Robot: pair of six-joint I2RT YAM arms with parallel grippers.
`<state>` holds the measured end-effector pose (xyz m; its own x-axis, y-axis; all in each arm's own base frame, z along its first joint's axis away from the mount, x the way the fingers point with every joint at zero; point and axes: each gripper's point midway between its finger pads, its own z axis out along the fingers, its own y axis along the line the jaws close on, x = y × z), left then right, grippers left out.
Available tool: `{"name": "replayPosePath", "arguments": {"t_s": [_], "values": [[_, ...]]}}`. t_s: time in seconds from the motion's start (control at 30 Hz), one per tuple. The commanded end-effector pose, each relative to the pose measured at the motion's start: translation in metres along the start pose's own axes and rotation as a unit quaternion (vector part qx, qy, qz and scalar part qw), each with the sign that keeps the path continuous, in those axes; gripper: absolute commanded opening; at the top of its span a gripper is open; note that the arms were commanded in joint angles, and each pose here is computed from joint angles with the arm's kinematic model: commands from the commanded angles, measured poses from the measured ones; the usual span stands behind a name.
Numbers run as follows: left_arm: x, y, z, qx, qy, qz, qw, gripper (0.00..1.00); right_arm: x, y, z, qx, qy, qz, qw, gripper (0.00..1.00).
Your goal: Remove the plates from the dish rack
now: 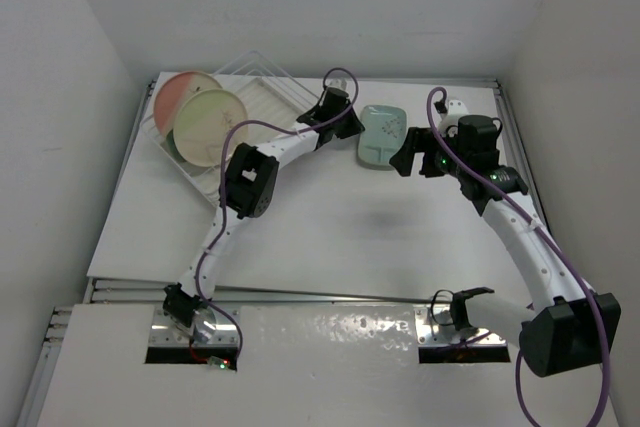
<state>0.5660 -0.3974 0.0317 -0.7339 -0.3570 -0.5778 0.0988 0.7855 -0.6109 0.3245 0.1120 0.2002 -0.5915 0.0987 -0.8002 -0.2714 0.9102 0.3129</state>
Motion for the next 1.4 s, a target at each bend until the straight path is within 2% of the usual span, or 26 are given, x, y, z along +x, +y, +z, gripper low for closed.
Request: {"name": "replayPosePath", "arguments": {"t_s": [0.0, 0.2, 0.4, 0.57, 0.73, 0.87, 0.97, 1.07, 1.1, 1.17, 1.2, 1.23, 1.3, 1.37], "values": [[0.012, -0.004, -0.015, -0.026, 0.027, -0.038, 0.999, 0.00, -0.017, 0.002, -0.005, -0.001, -0.024, -0.010, 1.000, 0.91], [0.011, 0.004, -0.024, -0.075, 0.026, -0.080, 0.994, 0.00, -0.017, 0.002, -0.006, -0.003, -0.027, -0.011, 1.000, 0.91], [0.016, 0.004, -0.021, -0.070, 0.026, -0.064, 0.995, 0.00, -0.016, 0.003, -0.006, -0.006, -0.027, -0.011, 1.000, 0.91], [-0.001, -0.010, -0.021, -0.044, 0.004, -0.031, 0.999, 0.25, -0.017, 0.006, -0.009, -0.011, -0.025, -0.017, 0.999, 0.91], [-0.025, -0.038, -0.032, -0.010, -0.025, 0.021, 0.999, 0.32, -0.016, 0.010, -0.010, -0.022, -0.024, -0.016, 0.999, 0.91], [-0.050, -0.081, -0.059, 0.034, -0.063, 0.089, 0.993, 0.39, -0.023, 0.018, -0.012, -0.041, -0.025, -0.020, 0.999, 0.92], [-0.078, -0.113, -0.084, 0.063, -0.100, 0.149, 0.982, 0.41, -0.027, 0.025, -0.015, -0.054, -0.015, -0.020, 0.998, 0.92], [-0.107, -0.148, -0.121, 0.103, -0.136, 0.207, 0.963, 0.42, -0.050, 0.038, -0.026, -0.077, -0.021, -0.055, 0.995, 0.94], [-0.113, -0.155, -0.135, 0.110, -0.136, 0.244, 0.954, 0.46, -0.050, 0.041, -0.029, -0.084, -0.014, -0.058, 0.995, 0.94], [-0.134, -0.180, -0.182, 0.127, -0.157, 0.299, 0.933, 0.49, -0.066, 0.046, -0.034, -0.089, -0.025, -0.076, 0.993, 0.96], [-0.145, -0.183, -0.201, 0.120, -0.168, 0.362, 0.909, 0.51, -0.067, 0.049, -0.035, -0.097, -0.022, -0.080, 0.992, 0.96], [-0.156, -0.187, -0.240, 0.112, -0.174, 0.395, 0.895, 0.55, -0.071, 0.053, -0.037, -0.105, -0.026, -0.085, 0.990, 0.96], [-0.179, -0.166, -0.275, 0.073, -0.185, 0.458, 0.867, 0.56, -0.076, 0.058, -0.035, -0.122, -0.030, -0.096, 0.987, 0.97], [-0.201, -0.120, -0.323, 0.033, -0.180, 0.479, 0.858, 0.60, -0.074, 0.062, -0.031, -0.141, -0.026, -0.099, 0.985, 0.96]]}}
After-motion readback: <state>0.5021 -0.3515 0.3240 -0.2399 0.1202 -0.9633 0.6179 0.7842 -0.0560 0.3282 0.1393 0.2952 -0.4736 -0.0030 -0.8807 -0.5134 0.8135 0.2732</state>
